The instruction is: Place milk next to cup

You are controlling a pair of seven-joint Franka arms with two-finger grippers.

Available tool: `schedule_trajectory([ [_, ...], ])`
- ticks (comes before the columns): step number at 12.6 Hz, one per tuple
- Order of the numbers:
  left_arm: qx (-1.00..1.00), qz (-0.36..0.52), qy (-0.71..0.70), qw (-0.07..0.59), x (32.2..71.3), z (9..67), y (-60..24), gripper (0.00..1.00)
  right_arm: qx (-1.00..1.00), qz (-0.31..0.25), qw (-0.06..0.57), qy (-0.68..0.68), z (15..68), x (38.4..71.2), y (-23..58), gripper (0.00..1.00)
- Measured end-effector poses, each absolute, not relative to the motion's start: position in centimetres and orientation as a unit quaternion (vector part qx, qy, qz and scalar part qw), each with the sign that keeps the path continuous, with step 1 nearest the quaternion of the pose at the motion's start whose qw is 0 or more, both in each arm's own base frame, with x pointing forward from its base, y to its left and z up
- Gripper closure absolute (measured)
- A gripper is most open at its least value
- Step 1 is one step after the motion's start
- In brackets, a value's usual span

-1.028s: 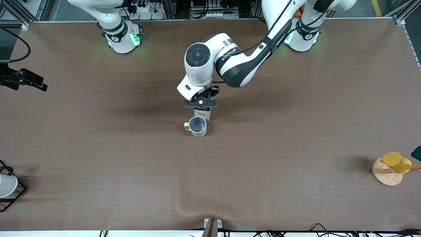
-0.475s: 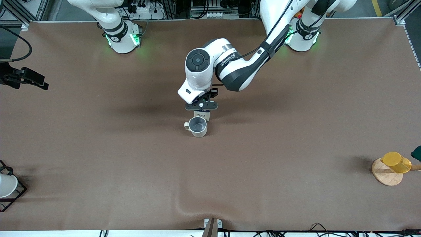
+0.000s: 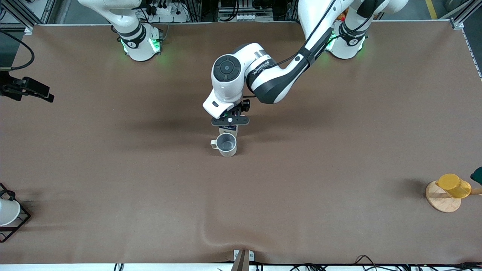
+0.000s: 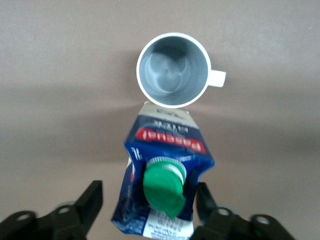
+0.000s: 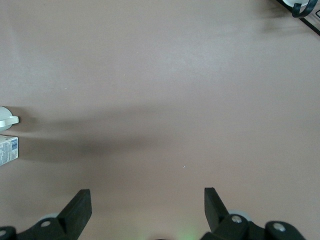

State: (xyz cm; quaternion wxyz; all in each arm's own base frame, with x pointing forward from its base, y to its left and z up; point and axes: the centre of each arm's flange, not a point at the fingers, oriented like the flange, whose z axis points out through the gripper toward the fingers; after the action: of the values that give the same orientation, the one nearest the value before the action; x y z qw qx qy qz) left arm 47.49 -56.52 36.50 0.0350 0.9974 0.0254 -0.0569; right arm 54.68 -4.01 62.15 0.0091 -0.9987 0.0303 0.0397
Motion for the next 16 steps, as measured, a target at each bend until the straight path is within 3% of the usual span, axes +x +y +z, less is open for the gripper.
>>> schedule_trajectory([
  [1,0.997,-0.048,0.031,0.043,48.2,38.0,-56.1,0.00,-0.999,0.040,0.009,0.029,62.2,54.7,-3.8,0.00],
  [8,0.993,0.012,0.105,0.051,55.1,54.9,-41.5,0.00,-0.999,0.031,0.009,0.024,62.9,54.8,-3.3,0.00],
  [11,0.993,0.034,0.103,0.049,58.5,58.4,-33.2,0.00,-0.999,0.030,0.009,0.021,63.1,54.8,-3.0,0.00],
  [16,0.994,0.025,0.101,0.021,60.1,60.0,-25.0,0.00,-0.999,0.030,0.009,0.020,63.1,54.8,-2.9,0.00],
])
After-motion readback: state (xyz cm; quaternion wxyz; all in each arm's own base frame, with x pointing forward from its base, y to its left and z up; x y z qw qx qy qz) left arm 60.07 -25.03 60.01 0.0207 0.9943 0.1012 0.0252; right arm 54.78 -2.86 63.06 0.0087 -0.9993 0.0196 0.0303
